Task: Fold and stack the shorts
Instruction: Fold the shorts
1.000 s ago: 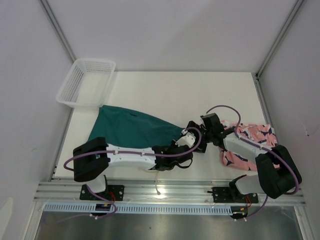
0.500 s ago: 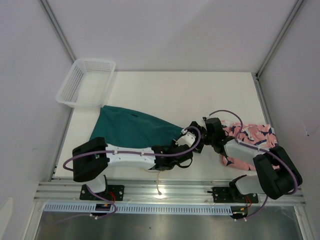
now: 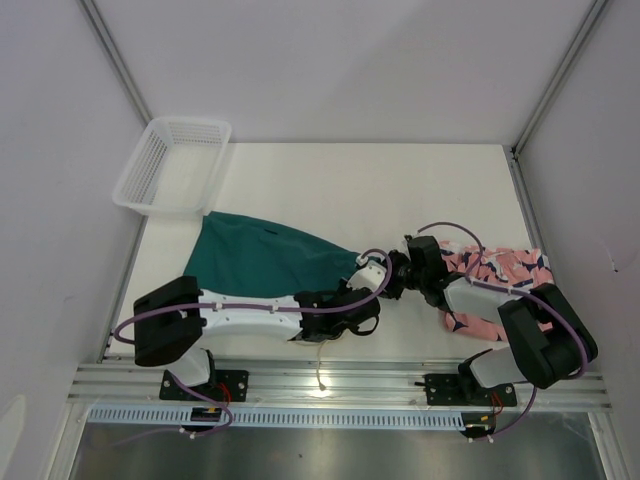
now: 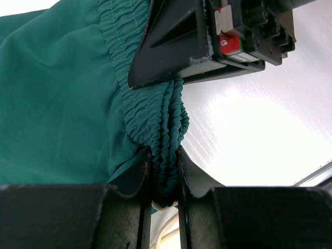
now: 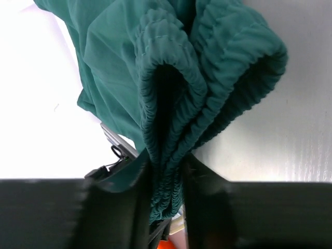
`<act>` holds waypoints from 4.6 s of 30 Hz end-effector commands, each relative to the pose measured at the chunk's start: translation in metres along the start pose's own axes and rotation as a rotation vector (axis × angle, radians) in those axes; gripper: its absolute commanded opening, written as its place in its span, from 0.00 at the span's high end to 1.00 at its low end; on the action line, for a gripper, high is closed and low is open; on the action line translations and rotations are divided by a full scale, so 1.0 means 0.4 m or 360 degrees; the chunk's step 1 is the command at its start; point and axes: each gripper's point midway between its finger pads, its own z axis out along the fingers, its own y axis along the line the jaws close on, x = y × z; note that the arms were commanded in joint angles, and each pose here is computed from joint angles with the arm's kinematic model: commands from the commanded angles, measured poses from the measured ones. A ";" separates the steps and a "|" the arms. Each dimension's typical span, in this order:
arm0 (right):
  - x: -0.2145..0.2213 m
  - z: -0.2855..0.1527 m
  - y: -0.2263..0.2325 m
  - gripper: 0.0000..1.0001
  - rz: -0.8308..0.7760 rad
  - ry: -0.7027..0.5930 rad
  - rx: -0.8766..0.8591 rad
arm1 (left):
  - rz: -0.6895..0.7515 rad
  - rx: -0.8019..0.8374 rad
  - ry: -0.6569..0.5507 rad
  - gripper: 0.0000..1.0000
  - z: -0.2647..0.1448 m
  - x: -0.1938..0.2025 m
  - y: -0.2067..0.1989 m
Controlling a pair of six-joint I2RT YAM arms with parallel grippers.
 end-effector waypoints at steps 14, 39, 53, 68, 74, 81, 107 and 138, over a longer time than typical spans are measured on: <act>-0.045 -0.025 -0.070 1.00 -0.0459 0.0049 0.0235 | -0.0584 0.0474 -0.0334 0.34 -0.139 -0.150 0.085; 0.005 -0.030 -0.102 1.00 -0.0515 0.0127 0.0209 | -0.1265 0.0293 -0.0169 1.00 0.088 0.018 0.336; 0.071 -0.055 -0.126 1.00 -0.0557 0.0163 0.0246 | -0.1517 0.0313 -0.0305 1.00 0.240 -0.012 0.369; -0.017 -0.086 -0.167 1.00 -0.0594 0.0059 0.0429 | -0.1340 -0.0045 -0.0187 1.00 0.107 0.147 0.443; -0.015 -0.078 -0.169 1.00 -0.0586 0.0079 0.0418 | -0.1349 0.0052 -0.0356 1.00 0.068 0.048 0.439; -0.015 -0.073 -0.163 1.00 -0.0586 0.0086 0.0398 | -0.1341 0.0236 -0.0543 1.00 0.051 -0.127 0.418; 0.000 -0.113 -0.153 1.00 -0.0628 0.0191 0.0481 | -0.1319 0.0163 -0.0427 1.00 0.274 -0.064 0.342; -0.323 -0.292 0.017 1.00 -0.0943 -0.0135 0.1328 | -0.1308 -0.0430 -0.0604 0.31 -0.145 0.029 0.613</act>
